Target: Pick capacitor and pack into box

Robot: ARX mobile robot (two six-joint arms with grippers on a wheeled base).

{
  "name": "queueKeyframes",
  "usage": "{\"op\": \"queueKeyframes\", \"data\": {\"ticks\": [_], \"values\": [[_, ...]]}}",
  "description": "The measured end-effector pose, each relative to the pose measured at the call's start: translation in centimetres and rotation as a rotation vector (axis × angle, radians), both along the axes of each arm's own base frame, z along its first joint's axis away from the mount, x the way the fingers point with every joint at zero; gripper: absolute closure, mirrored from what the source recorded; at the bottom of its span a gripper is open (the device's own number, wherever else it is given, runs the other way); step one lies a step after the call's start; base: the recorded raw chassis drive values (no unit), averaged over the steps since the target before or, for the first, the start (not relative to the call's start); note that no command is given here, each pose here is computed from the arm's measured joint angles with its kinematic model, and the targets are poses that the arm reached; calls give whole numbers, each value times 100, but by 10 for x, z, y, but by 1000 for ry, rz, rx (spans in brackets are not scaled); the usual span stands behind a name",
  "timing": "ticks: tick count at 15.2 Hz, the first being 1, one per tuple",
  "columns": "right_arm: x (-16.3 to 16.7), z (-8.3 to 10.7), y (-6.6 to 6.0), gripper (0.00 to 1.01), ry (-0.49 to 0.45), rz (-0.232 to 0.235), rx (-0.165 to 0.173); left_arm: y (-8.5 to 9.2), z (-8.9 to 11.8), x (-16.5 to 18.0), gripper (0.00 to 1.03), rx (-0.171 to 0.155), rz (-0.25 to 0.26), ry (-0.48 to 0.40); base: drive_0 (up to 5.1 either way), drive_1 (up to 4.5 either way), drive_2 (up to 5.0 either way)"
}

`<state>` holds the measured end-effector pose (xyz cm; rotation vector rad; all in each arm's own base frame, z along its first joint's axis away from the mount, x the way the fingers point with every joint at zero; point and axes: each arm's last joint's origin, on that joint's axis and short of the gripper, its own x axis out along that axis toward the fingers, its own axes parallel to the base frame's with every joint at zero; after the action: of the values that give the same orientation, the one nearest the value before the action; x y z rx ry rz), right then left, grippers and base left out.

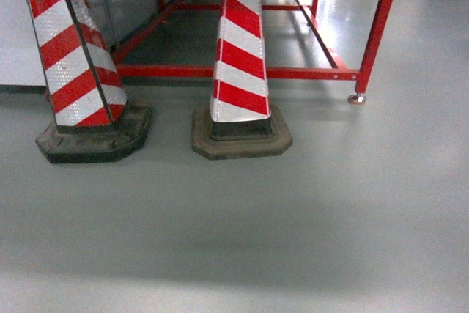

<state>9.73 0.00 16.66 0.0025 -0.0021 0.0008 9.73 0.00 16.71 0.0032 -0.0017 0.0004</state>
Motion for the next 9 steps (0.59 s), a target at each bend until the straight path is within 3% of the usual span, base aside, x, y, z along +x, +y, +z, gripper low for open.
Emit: {"op": "queueKeyframes", "data": {"ticks": [9], "values": [[0,0,0,3,-2,0,0,0,0,0,59,0,-1,-3,2,410,-406]]}}
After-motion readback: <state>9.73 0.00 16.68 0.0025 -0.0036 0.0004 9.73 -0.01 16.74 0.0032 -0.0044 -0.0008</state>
